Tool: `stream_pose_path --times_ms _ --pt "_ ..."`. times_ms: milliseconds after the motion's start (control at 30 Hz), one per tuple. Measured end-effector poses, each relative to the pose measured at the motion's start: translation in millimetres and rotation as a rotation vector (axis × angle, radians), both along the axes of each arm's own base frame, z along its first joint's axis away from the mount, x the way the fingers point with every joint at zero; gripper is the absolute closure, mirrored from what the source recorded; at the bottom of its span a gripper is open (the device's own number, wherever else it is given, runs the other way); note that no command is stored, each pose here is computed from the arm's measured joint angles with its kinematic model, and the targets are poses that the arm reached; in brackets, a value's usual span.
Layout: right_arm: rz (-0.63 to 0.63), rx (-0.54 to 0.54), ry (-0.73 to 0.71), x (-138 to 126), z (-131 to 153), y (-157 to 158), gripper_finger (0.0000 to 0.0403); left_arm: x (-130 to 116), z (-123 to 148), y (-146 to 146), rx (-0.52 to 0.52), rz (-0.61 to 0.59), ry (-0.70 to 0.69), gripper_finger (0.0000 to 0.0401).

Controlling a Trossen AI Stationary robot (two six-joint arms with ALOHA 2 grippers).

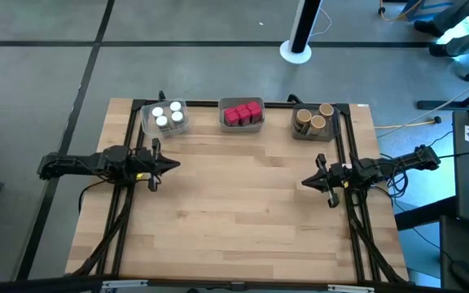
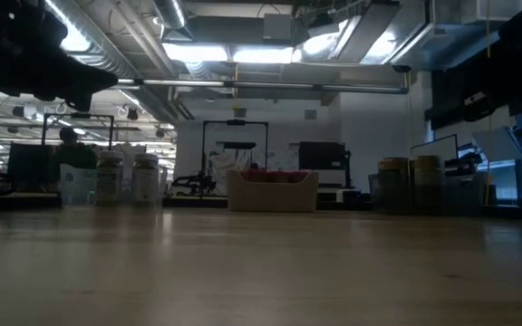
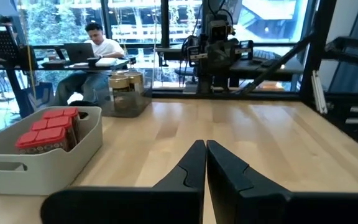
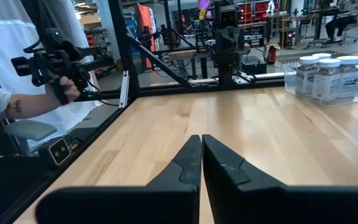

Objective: Sort spices by type
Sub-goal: Return to Home Position

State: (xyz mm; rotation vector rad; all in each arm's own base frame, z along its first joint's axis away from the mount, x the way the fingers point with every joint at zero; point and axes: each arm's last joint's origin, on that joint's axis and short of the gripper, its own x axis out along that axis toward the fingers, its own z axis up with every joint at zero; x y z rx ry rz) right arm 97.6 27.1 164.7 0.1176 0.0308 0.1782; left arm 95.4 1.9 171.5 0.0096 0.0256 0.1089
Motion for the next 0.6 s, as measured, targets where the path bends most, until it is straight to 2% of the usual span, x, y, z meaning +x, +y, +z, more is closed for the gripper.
stream_pose_path --times_ms 133,600 --pt "0.000 0.003 -0.004 0.0 0.4 0.0 0.0386 0.1 -0.1 -0.1 0.033 -0.002 0.005 0.0397" --pt "0.005 0.005 -0.005 0.0 0.4 0.2 0.0386 0.1 -0.2 -0.1 0.017 -0.002 0.003 0.0397"
